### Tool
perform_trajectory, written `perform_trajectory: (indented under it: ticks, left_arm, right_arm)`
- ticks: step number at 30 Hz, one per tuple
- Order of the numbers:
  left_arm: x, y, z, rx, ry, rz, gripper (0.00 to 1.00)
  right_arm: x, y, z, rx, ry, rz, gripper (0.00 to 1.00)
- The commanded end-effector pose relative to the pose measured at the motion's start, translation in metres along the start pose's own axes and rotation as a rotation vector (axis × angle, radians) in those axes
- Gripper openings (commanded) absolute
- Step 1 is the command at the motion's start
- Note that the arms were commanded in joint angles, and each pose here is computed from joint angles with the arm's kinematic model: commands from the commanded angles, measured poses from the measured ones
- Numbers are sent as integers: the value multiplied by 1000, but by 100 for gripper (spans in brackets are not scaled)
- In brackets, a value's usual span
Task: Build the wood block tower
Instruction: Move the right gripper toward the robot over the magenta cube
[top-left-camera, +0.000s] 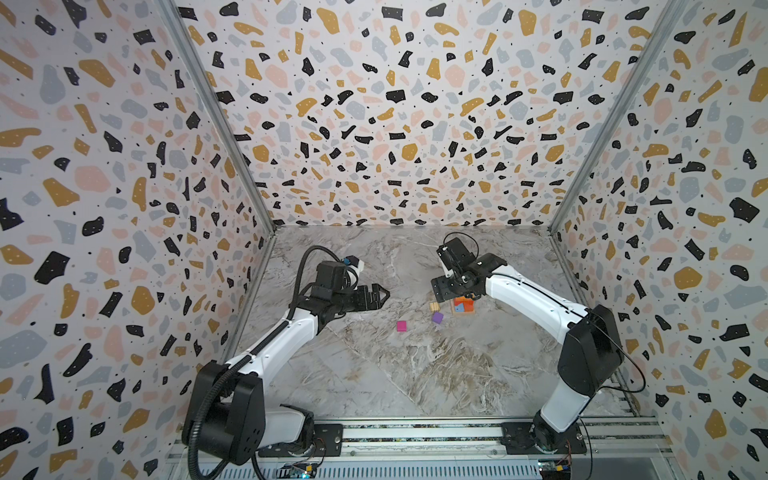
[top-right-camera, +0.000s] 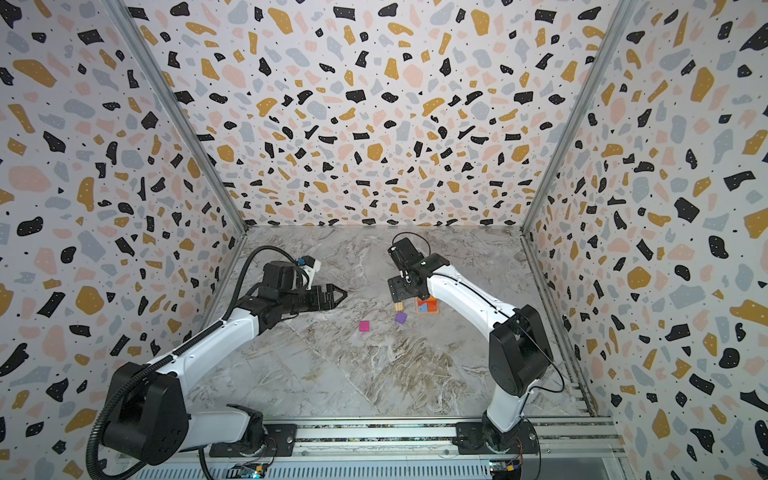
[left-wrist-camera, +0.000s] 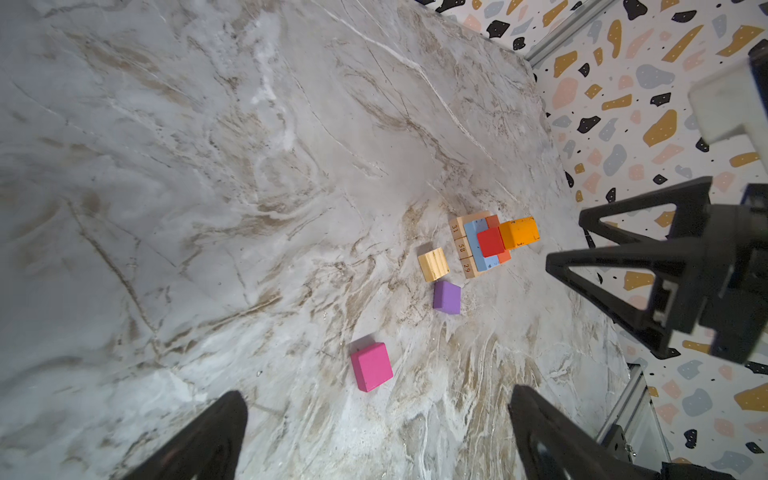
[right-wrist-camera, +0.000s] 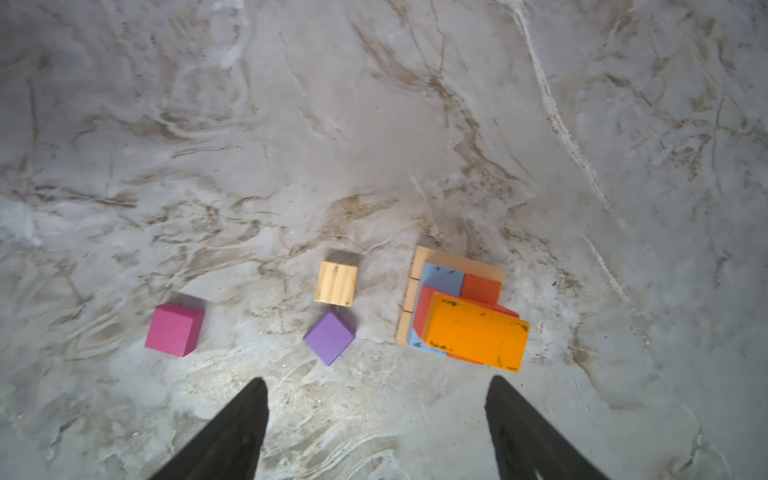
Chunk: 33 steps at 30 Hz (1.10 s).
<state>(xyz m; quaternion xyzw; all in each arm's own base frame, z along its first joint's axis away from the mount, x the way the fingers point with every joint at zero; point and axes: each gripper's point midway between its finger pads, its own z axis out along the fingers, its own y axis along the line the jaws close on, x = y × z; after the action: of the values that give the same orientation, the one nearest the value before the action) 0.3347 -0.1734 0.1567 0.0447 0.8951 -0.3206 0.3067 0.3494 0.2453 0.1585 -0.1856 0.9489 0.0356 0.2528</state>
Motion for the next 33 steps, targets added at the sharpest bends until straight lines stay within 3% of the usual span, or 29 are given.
perform_trajectory:
  ticks: [1,5,15,33]
  left_arm:
    - [-9,5,-6,-24,-34,-3,100]
    - [-14,11,-9,-40,-54,-16,100]
    - [-17,19,-13,-57,-72,-39,100]
    - [-18,19,-16,-47,-85,-42,100]
  right_arm:
    - [0,16,-20,-41,-37,4,80]
    - [10,29,-14,-75,-12,99,74]
    - [21,80,5,-110,-31,139,68]
    - [39,140,63,-175,45,106,63]
